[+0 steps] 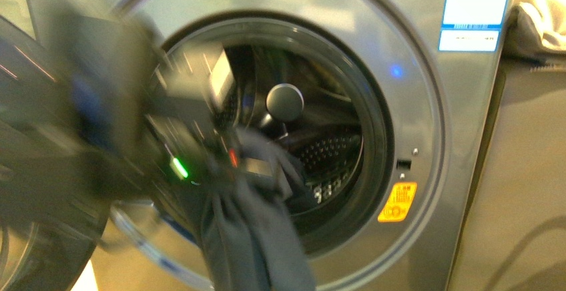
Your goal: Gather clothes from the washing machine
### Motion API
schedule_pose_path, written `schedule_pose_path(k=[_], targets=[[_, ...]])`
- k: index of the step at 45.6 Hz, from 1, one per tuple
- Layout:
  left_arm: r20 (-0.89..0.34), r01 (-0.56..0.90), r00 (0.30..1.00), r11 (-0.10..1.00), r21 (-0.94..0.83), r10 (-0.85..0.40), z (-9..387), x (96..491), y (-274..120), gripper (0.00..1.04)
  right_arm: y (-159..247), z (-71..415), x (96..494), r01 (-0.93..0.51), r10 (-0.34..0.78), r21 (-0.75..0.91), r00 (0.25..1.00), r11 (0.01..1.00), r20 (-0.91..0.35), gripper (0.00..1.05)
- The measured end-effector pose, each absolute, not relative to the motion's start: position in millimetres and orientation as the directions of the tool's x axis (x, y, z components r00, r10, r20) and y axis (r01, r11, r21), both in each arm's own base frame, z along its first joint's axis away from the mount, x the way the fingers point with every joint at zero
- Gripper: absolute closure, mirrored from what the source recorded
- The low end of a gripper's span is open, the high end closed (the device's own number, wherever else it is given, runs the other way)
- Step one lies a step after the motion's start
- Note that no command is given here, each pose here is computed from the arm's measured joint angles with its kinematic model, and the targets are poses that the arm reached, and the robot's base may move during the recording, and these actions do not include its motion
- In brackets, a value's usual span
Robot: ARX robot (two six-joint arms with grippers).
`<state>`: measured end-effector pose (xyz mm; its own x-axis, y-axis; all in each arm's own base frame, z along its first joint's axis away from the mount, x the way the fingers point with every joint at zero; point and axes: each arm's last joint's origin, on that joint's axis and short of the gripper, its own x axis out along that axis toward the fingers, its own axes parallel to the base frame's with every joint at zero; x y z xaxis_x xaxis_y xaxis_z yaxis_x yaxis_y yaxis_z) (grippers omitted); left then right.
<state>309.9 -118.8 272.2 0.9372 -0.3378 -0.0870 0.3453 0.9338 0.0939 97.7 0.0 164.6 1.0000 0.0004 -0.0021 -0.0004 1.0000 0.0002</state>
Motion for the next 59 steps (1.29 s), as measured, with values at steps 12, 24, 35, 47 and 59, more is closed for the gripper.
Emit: schedule_pose_path(k=[12, 24, 35, 47, 59], targets=[[0.049, 0.490, 0.870, 0.871, 0.044, -0.491, 365, 269, -127, 0.95, 0, 165, 98, -0.001, 0.001, 0.000, 1.000, 1.000, -0.002, 0.08], [0.135, 0.582, 0.802, 0.812, 0.045, -0.582, 426, 251, -144, 0.95, 0, 165, 98, -0.001, 0.001, 0.000, 1.000, 1.000, -0.002, 0.08], [0.163, 0.677, 0.719, 0.734, 0.056, -0.676, 472, 237, -170, 0.95, 0, 165, 98, -0.001, 0.001, 0.000, 1.000, 1.000, -0.002, 0.08], [0.208, 0.711, 0.678, 0.701, 0.057, -0.705, 516, 238, -186, 0.95, 0, 165, 98, -0.001, 0.001, 0.000, 1.000, 1.000, -0.002, 0.08], [0.267, 0.702, 0.674, 0.710, 0.060, -0.689, 559, 232, -184, 0.95, 0, 165, 98, -0.001, 0.001, 0.000, 1.000, 1.000, -0.002, 0.08]])
